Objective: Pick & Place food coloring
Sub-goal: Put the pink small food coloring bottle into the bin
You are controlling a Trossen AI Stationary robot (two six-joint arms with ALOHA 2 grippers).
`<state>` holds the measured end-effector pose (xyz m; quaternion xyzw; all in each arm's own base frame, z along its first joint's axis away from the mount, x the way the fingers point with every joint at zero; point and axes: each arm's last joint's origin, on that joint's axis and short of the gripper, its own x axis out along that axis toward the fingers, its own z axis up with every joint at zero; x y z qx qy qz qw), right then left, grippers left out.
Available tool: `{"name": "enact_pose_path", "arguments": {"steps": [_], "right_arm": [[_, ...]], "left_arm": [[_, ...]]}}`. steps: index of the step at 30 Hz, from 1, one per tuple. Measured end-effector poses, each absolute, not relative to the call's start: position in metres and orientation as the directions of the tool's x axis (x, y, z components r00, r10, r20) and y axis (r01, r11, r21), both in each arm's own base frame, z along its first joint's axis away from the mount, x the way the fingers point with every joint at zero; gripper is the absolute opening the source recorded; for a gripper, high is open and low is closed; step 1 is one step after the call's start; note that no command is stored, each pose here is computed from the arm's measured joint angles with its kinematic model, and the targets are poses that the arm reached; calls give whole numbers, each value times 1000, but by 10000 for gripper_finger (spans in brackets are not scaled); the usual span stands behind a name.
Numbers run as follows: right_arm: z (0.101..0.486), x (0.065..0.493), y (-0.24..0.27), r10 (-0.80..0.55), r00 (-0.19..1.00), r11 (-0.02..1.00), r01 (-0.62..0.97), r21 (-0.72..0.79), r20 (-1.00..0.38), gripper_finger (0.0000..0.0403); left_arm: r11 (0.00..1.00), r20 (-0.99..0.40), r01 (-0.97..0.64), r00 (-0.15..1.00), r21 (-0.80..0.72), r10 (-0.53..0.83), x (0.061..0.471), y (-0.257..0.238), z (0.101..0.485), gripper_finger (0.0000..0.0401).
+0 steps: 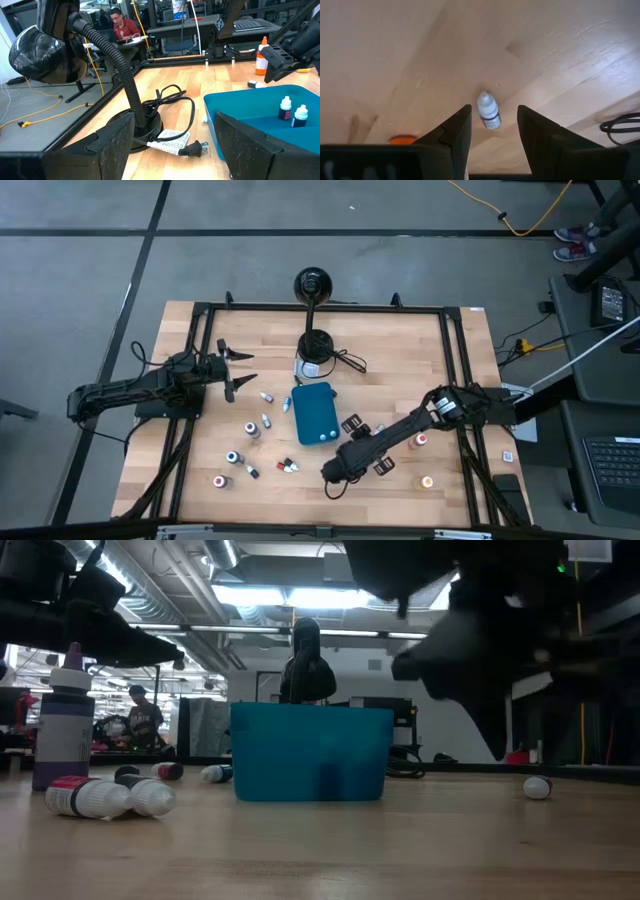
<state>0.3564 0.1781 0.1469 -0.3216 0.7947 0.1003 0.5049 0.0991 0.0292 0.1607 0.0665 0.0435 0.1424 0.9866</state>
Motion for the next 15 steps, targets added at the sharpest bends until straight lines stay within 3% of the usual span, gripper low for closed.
{"name": "enact_pose_path", "arguments": {"steps": [15], "right_arm": [[117, 342, 177, -479, -268, 689, -704, -169, -836, 161]], "left_arm": [[951, -67, -275, 956, 144, 287, 99, 29, 161, 269]]}}
